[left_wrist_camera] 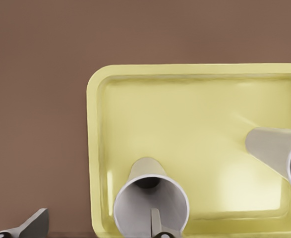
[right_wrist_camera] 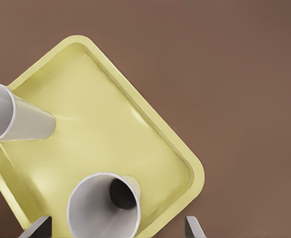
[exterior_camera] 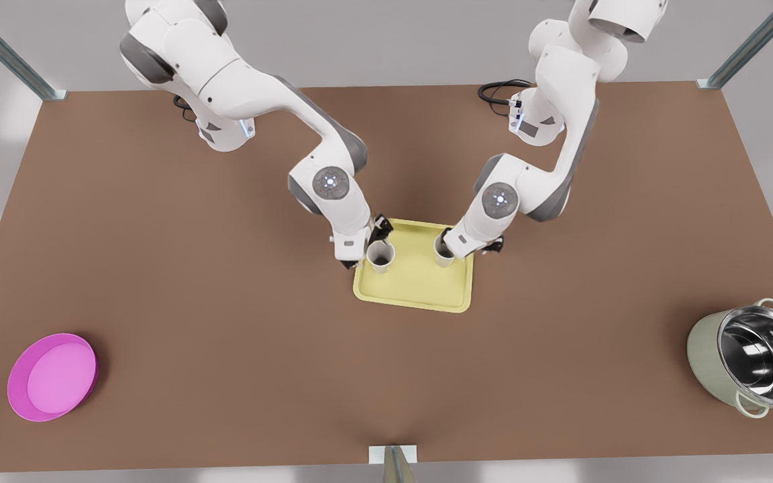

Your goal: Use the left arm to pick up the white IKEA cup from the tray and place it on the middle-left position; use the right arm to pick up the white IKEA cup from the tray and place it on the middle-right position

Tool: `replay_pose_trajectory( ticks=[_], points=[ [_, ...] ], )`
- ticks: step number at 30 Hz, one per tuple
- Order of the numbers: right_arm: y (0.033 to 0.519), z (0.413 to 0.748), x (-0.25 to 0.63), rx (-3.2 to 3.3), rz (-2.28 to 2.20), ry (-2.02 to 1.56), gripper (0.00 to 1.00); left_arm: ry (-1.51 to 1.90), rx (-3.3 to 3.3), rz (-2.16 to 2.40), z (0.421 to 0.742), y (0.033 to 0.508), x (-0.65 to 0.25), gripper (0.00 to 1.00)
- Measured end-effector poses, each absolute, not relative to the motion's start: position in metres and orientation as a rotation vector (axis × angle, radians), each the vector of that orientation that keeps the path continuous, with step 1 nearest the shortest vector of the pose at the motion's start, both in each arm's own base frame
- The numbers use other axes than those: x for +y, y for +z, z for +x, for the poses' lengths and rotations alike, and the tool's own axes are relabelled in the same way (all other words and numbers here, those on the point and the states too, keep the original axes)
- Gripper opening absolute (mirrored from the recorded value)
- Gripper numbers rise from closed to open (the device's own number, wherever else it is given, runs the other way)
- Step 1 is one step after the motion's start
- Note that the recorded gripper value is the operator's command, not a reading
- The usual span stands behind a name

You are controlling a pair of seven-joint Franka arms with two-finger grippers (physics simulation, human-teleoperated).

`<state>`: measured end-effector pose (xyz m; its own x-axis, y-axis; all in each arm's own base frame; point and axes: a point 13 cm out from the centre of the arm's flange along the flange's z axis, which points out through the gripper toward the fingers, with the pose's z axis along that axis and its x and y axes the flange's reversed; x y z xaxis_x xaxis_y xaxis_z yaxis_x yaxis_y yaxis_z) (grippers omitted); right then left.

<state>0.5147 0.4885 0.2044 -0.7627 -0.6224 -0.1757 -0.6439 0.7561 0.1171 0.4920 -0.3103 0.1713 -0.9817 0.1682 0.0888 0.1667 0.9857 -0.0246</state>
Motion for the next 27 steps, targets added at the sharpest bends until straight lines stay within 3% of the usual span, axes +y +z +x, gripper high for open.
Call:
replay_pose_trajectory(
  ticks=[14,16,19,23,26,27],
  points=[
    [0.164,0.523,0.473,2.806,-1.065,0.158,1.0,0.007,-3.032,-0.18,0.492,0.097,-0.318,1.0],
    [0.164,0.523,0.47,2.806,-1.081,0.132,1.0,0.019,-3.049,-0.178,0.495,0.1,-0.323,0.76],
    [0.16,0.521,0.464,2.811,-1.112,0.084,1.0,0.027,-3.067,-0.169,0.498,0.103,-0.328,0.53],
    [0.145,0.513,0.46,2.836,-1.14,0.051,1.0,0.04,-3.084,-0.15,0.504,0.108,-0.331,0.36],
    [0.133,0.507,0.457,2.858,-1.153,0.038,1.0,0.043,-3.088,-0.136,0.506,0.11,-0.331,0.33],
    [0.129,0.503,0.458,2.862,-1.162,0.035,1.0,0.045,-3.091,-0.131,0.507,0.111,-0.332,0.24]
  ],
)
